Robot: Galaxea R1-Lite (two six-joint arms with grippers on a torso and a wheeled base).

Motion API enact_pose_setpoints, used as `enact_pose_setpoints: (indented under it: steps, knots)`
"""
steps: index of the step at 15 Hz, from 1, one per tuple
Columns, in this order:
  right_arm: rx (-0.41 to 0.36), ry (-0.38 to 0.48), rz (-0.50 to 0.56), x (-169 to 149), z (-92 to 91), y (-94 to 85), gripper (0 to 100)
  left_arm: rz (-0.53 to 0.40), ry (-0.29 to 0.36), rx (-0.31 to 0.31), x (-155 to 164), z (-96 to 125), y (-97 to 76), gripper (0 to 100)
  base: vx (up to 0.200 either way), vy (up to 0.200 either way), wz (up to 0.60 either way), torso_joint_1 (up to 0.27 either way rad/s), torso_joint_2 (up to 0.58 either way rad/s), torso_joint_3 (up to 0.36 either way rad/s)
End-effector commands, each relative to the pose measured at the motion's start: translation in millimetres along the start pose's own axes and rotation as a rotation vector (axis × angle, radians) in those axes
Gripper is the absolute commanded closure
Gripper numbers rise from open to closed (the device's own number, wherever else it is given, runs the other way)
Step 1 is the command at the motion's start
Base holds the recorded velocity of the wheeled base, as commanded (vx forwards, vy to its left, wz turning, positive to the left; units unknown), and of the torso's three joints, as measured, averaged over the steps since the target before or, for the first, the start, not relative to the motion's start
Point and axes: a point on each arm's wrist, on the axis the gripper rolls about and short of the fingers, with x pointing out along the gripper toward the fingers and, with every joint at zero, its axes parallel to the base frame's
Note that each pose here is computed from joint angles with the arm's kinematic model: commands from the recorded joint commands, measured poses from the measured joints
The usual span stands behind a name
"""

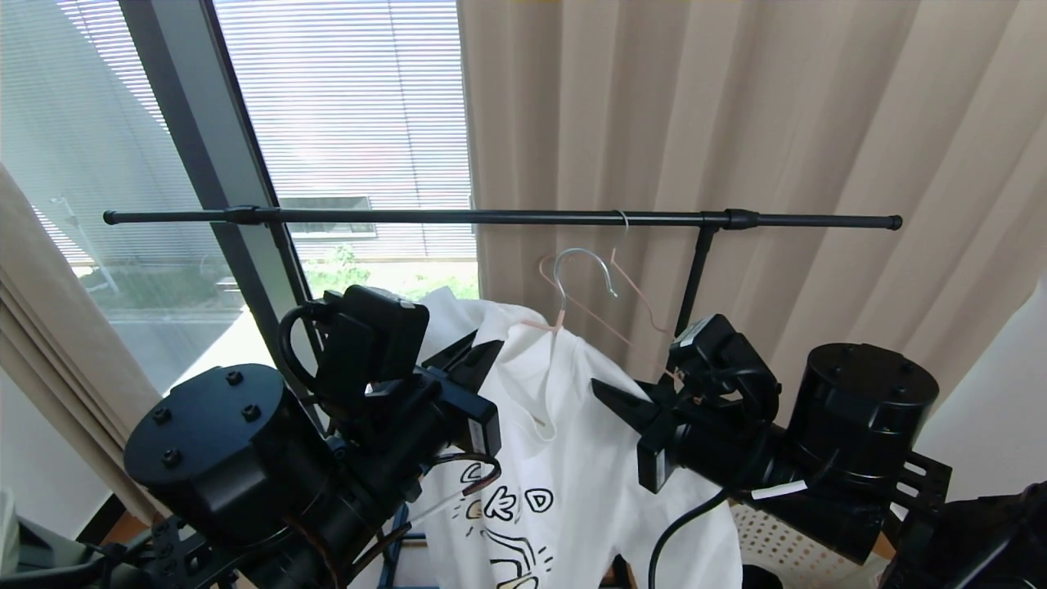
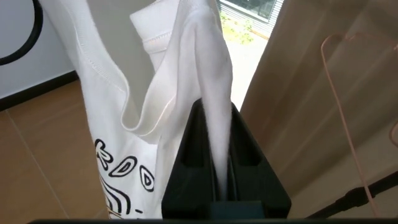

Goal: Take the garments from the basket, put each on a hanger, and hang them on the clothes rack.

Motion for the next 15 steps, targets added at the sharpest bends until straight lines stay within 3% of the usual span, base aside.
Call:
enact_pose_setpoints:
  steps: [1, 6, 7, 11, 15]
  knots:
    - [0.0, -0.006, 0.001, -1, 1.5, 0.4, 100, -0.016, 0.034, 0.015, -6, -8, -1.3, 100, 0.0, 0.0, 0.0, 0.0, 0.0, 0.0]
    - [0.002, -0.017, -0.001, -2, 4.1, -0.2, 100, -0.051, 0.057, 0.025, -12, -13, -1.0, 100, 0.0, 0.0, 0.0, 0.0, 0.0, 0.0]
    - [0.002, -0.018, 0.001, -3, 4.6, -0.1, 100, -0.069, 0.066, 0.027, -14, -15, -1.1, 0, 0.0, 0.0, 0.0, 0.0, 0.0, 0.0]
    - [0.004, -0.019, 0.002, -2, 4.5, -0.5, 100, -0.079, 0.089, 0.056, -20, -20, -0.9, 0, 0.0, 0.0, 0.0, 0.0, 0.0, 0.0]
    - [0.009, -0.019, 0.024, -3, 3.6, -7.8, 100, -0.066, 0.038, 0.041, -28, -17, 2.8, 0, 0.0, 0.0, 0.0, 0.0, 0.0, 0.0]
